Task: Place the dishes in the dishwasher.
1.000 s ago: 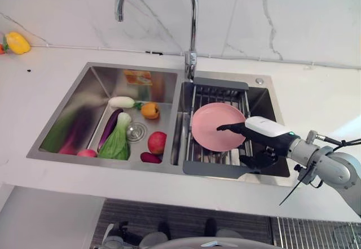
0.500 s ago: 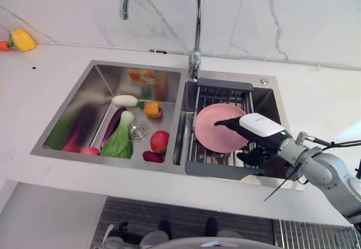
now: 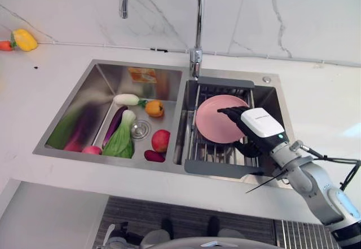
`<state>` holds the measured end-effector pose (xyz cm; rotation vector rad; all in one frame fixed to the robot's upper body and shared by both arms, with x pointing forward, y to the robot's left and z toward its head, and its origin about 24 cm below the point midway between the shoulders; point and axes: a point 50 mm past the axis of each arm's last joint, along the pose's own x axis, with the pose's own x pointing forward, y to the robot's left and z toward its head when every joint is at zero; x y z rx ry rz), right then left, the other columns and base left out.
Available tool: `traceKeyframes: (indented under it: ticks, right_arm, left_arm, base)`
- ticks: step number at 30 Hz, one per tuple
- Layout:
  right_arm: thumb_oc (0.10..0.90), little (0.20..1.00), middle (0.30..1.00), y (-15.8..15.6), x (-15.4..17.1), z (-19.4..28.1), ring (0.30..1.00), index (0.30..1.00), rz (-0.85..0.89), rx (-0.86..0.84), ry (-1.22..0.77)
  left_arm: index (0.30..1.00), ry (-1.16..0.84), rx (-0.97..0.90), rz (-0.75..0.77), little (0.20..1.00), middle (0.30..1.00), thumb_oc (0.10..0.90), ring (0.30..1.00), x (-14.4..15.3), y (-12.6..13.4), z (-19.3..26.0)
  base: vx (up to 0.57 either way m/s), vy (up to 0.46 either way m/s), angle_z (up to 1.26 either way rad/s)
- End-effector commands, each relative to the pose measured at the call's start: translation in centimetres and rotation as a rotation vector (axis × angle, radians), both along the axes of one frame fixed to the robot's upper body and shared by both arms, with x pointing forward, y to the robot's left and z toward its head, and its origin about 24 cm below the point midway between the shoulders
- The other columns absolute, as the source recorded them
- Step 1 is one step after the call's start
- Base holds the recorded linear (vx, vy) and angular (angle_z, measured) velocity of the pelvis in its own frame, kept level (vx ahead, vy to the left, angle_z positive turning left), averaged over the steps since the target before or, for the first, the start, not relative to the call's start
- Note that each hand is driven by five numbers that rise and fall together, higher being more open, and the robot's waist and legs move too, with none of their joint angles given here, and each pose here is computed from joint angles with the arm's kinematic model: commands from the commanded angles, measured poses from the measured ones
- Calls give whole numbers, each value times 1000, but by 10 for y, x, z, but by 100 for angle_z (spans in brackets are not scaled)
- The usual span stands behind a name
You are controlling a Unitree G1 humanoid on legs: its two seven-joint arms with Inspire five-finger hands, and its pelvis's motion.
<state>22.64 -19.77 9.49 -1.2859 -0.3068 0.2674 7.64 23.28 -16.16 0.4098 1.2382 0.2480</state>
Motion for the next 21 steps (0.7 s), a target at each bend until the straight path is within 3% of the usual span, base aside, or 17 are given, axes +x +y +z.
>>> traceKeyframes:
  ticks: [1,5,13,21]
  right_arm:
    - [800,900,900,-2,6,59,900,900,-21,58,-380]
    - [800,900,900,-6,4,53,900,900,-75,101,-407]
    - [800,900,900,0,8,26,900,900,-22,17,-212]
    - [800,900,900,-11,11,31,900,900,-108,11,-335]
  left_arm:
    - [900,25,46,-67,900,900,800,900,2,-5,-2]
    - [900,19,57,-65,900,900,800,900,2,-7,-2]
    - [900,24,36,-62,900,900,800,900,1,-7,-2]
    - [900,7,57,-84,900,900,800,900,3,-8,-1]
  base:
    - [0,0,0]
    - [0,0,0]
    - [0,0,0]
    - [0,0,0]
